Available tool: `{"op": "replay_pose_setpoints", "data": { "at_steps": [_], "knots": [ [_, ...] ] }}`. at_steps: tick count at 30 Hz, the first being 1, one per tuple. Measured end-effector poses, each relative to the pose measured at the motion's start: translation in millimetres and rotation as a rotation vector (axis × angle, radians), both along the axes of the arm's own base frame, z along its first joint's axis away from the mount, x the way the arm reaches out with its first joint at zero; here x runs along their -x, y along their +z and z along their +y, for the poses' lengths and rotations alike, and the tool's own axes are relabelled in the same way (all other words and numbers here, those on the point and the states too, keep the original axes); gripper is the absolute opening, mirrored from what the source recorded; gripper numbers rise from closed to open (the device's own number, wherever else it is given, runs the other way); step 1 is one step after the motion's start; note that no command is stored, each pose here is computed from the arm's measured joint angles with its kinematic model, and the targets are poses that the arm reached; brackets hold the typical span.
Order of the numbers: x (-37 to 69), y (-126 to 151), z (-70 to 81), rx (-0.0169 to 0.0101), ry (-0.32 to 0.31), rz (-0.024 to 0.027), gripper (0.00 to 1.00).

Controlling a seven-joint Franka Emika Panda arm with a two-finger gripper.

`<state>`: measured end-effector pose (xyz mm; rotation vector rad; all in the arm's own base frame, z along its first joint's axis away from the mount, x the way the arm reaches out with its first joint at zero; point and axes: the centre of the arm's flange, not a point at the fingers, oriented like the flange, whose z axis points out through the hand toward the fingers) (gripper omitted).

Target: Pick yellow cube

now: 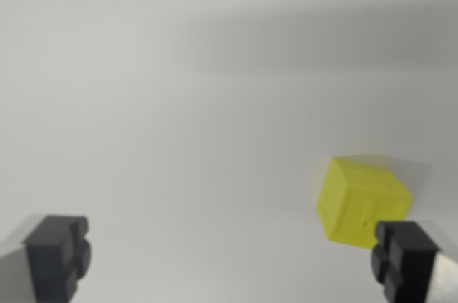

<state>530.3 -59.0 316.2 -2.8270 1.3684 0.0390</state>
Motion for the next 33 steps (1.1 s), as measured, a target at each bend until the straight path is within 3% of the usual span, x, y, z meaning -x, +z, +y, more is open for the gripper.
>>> {"op": "replay_pose_setpoints", "data": {
  "at_steps": [33],
  "knots": [
    [53.5, -82.4, -50.6, 0.0064, -0.085, -0.0109, 1.00]
  ]
}}
